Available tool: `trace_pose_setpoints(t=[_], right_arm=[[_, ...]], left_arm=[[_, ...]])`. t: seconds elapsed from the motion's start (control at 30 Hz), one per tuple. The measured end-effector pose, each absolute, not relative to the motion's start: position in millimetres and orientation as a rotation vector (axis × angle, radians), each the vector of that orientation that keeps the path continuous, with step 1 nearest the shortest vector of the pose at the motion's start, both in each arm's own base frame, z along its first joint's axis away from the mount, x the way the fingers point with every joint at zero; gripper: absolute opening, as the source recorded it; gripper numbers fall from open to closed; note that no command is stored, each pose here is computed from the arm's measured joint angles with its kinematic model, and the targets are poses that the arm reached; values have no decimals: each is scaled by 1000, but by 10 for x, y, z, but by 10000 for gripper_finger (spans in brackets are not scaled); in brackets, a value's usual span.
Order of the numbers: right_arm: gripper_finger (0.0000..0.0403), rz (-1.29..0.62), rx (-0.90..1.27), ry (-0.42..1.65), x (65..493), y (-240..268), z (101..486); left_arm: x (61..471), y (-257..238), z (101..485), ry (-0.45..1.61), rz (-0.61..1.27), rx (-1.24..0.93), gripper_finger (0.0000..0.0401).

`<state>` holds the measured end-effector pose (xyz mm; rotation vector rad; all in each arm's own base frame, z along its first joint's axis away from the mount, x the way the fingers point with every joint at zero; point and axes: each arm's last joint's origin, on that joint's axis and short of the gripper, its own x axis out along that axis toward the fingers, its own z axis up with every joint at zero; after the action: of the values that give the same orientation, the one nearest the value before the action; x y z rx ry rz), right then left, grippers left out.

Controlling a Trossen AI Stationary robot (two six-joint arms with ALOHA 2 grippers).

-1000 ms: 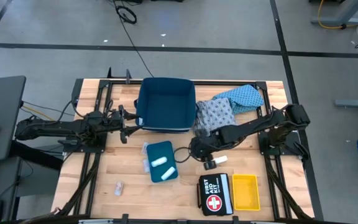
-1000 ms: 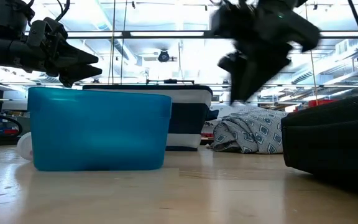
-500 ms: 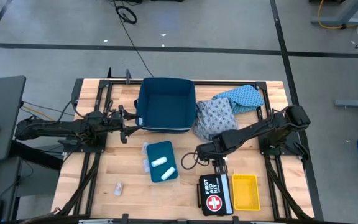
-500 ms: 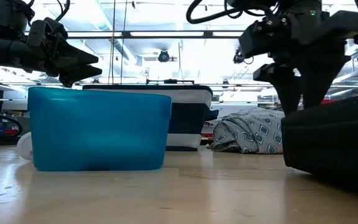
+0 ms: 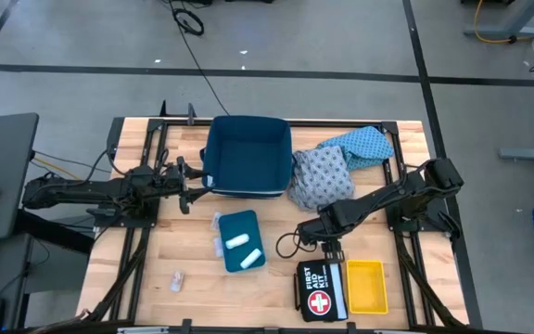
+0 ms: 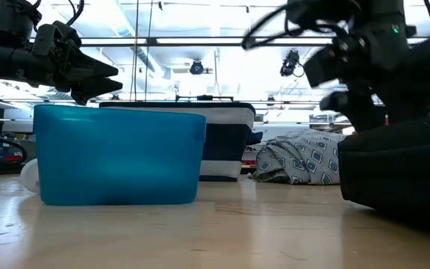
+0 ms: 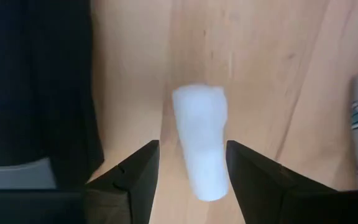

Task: Pick & place medical supplies in basket/bin
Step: Put the white gauze in the blue bin

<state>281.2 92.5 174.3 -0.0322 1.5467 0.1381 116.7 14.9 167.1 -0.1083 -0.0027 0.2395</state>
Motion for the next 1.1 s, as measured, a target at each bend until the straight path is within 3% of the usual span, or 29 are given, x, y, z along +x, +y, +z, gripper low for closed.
trace_pose_setpoints(t=[0.73, 0.87, 1.1], right_arm=[[188, 115, -29, 1468, 2702, 879, 1374], [157, 96, -46, 1463, 2701, 872, 1372], [46, 88, -56, 1462, 2701, 866, 1372]], left_arm=[[1167, 150, 1673, -5, 240, -103, 252], [1167, 150, 1675, -5, 240, -99, 252], [1167, 150, 1673, -4, 240, -91, 252]])
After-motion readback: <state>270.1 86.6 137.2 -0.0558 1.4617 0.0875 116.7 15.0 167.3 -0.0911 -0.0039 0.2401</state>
